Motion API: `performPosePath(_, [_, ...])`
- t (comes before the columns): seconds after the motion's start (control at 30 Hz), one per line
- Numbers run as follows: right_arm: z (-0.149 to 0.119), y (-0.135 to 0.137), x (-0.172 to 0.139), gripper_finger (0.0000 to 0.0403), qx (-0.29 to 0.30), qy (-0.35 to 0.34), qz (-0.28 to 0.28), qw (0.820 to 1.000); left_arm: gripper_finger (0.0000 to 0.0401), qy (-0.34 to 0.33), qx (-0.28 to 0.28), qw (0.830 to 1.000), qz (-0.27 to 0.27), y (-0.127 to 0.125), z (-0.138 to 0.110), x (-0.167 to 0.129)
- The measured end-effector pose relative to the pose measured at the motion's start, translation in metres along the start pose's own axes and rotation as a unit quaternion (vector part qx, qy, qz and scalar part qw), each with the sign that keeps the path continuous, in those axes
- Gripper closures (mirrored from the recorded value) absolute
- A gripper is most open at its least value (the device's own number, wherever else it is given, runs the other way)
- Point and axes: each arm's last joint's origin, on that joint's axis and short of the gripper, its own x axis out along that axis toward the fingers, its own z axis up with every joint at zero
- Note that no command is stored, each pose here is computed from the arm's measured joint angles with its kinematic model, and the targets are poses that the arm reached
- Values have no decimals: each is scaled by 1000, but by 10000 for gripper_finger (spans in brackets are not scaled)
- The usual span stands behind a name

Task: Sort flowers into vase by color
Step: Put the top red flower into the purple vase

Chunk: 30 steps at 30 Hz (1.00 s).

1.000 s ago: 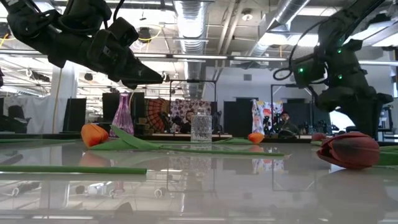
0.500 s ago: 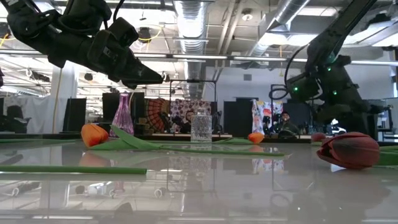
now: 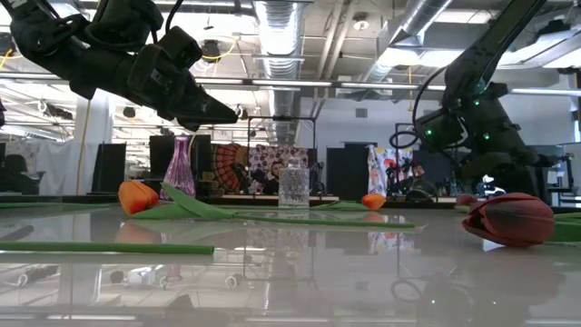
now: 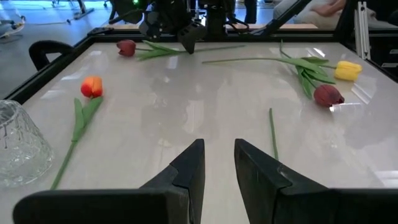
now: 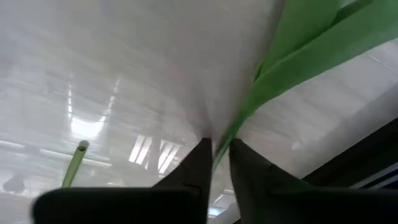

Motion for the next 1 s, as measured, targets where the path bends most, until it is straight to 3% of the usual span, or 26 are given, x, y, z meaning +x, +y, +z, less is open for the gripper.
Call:
performPosePath(0.1, [-1, 3, 0, 381, -5, -4, 2, 1000, 326, 0, -4, 1000, 0, 0, 0, 0])
performPosePath(0.27, [-6, 5, -10, 381, -14, -33, 19, 999, 326, 0, -8, 1000, 0, 0, 0, 0])
performPosePath(0.47, [-20, 10, -56, 387, -37, -140, 66, 987, 326, 0, -8, 1000, 0, 0, 0, 0])
performPosePath(0.57, [-30, 13, -84, 387, -57, -222, 104, 968, 326, 0, -7, 1000, 1, 0, 0, 0])
performPosePath(0.67, [-41, 19, -103, 386, -88, -308, 154, 935, 326, 0, -6, 1000, 8, 0, 0, 0])
performPosePath(0.8, [-55, 32, -126, 386, -137, -417, 214, 873, 326, 1, -7, 1000, 23, 1, 0, 0])
performPosePath(0.9, [-61, 49, -143, 385, -177, -496, 253, 811, 326, 1, -7, 999, 32, 2, 0, 0])
performPosePath(1.0, [-65, 70, -159, 385, -230, -573, 275, 737, 326, 1, -7, 999, 41, 2, 0, 0])
